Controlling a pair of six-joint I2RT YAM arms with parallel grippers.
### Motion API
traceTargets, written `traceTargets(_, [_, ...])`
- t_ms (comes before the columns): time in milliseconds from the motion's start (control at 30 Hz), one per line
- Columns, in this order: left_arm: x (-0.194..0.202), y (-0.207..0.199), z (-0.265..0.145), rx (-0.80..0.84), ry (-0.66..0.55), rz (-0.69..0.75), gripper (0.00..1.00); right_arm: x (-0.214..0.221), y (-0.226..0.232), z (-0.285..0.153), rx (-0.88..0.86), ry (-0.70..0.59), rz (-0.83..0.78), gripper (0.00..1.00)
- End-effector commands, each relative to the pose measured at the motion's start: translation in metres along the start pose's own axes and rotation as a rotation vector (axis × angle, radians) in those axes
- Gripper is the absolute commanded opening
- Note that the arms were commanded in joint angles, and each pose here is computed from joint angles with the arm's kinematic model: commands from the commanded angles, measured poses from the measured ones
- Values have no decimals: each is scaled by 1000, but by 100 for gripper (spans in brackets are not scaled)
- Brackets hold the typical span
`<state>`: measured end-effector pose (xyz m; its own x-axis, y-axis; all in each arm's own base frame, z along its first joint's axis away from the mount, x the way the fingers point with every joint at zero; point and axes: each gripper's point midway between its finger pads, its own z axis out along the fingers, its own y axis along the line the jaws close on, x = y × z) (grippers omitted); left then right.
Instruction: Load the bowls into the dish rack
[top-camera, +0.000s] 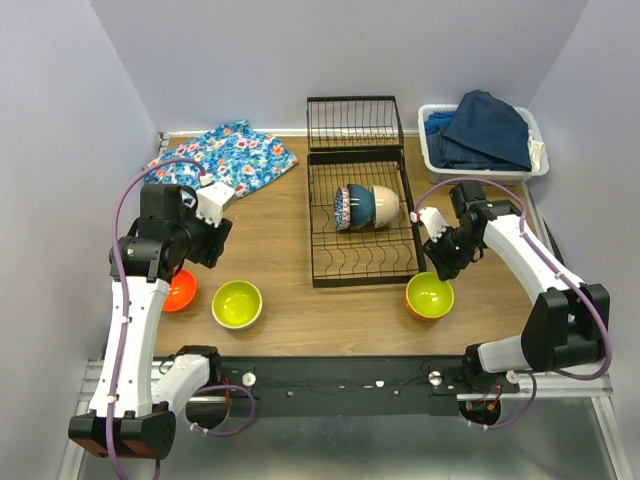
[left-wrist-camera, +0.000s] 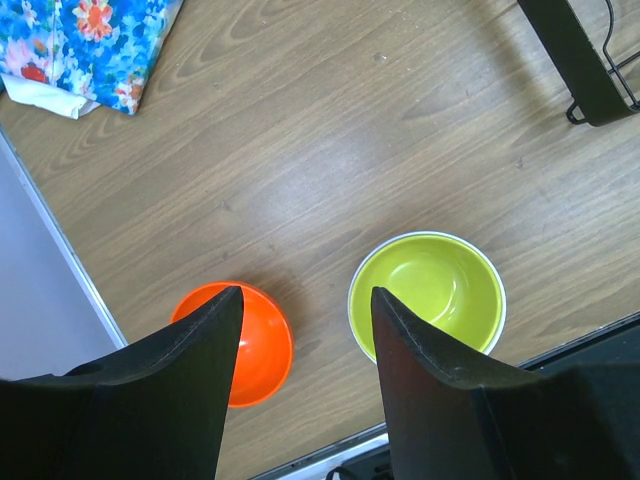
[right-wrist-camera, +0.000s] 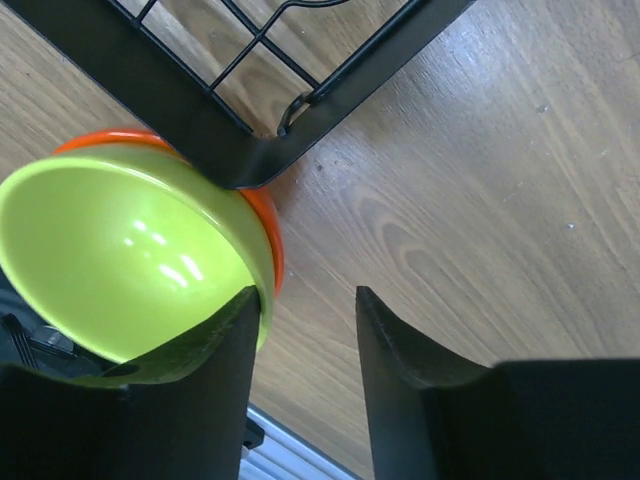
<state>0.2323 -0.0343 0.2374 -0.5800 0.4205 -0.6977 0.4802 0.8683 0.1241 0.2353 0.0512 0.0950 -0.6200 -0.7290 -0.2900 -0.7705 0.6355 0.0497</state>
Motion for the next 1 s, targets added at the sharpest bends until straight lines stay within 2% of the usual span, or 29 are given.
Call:
traceTargets(0, [7, 1, -2, -18, 12, -18, 63, -1, -4, 4, 21, 12, -13, 44])
traceTargets(167, [9, 0, 1, -15, 3, -31, 63, 2, -4, 3, 35, 26, -27, 28])
traceTargets(200, [9, -1, 1, -13, 2, -31, 63, 3, -3, 3, 36, 27, -28, 21])
traceTargets(300, [9, -2, 2, -7, -1, -29, 63, 1, -4, -1, 48, 15, -32, 10])
traceTargets(500, [6, -3, 2, 5, -15, -29, 63, -4, 0, -16, 52, -15, -31, 1])
traceTargets(767, [-1, -7, 0, 28, -43, -10, 63, -40, 19, -69, 8, -178, -44, 1])
traceTargets(967, [-3, -11, 1, 52, -61, -14, 63, -55, 36, -91, -61, -241, -31, 1])
